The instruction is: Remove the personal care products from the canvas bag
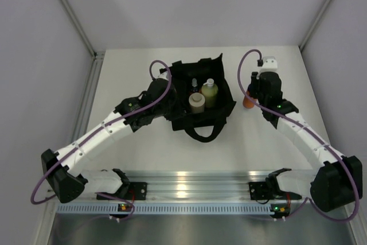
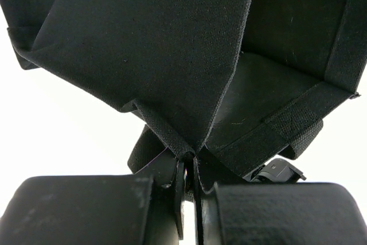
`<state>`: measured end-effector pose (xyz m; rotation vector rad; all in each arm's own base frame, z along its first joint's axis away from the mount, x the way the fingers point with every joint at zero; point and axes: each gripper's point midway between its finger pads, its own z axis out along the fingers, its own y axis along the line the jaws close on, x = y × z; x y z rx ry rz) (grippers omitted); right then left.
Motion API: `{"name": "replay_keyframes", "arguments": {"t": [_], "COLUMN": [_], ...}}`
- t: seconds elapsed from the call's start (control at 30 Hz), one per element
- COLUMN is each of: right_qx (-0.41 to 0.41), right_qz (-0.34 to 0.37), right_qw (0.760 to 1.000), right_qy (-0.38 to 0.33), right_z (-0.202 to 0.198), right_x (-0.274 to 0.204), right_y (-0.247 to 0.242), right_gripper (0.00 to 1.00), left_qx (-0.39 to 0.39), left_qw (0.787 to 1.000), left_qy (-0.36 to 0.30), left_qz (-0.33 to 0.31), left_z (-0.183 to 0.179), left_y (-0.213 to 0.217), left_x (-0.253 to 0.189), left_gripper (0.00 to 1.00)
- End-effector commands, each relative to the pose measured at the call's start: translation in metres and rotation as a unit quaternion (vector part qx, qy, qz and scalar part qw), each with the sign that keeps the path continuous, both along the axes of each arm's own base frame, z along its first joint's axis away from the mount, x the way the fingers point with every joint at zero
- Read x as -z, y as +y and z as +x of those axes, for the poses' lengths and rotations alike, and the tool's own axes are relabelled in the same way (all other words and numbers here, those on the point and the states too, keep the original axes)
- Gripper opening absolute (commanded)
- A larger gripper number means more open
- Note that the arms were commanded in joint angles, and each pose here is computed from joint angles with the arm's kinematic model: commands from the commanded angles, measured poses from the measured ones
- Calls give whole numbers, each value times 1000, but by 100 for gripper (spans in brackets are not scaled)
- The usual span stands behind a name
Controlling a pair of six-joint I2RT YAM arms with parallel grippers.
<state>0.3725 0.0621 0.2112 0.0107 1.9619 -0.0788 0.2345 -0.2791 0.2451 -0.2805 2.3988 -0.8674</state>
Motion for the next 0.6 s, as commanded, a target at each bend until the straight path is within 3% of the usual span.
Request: {"name": "replay_keyframes", "arguments": {"t": [0.0, 0.57], "right_qx": [-1, -12], "right_qz": [50, 48], "right_qw": [984, 992], "right_qy": [-169, -112], "right_z": [27, 32], "right_x": [-86, -18], "right_y": [3, 9], "right_gripper": [0, 0], "left_qx": [44, 42], "left_qw": [998, 998], "left_qy": [-16, -15], "left_qz": [-42, -40], "left_z": [-16, -17], "left_y": [-9, -6], "left_x": [-29, -29], "left_gripper": [0, 0]}}
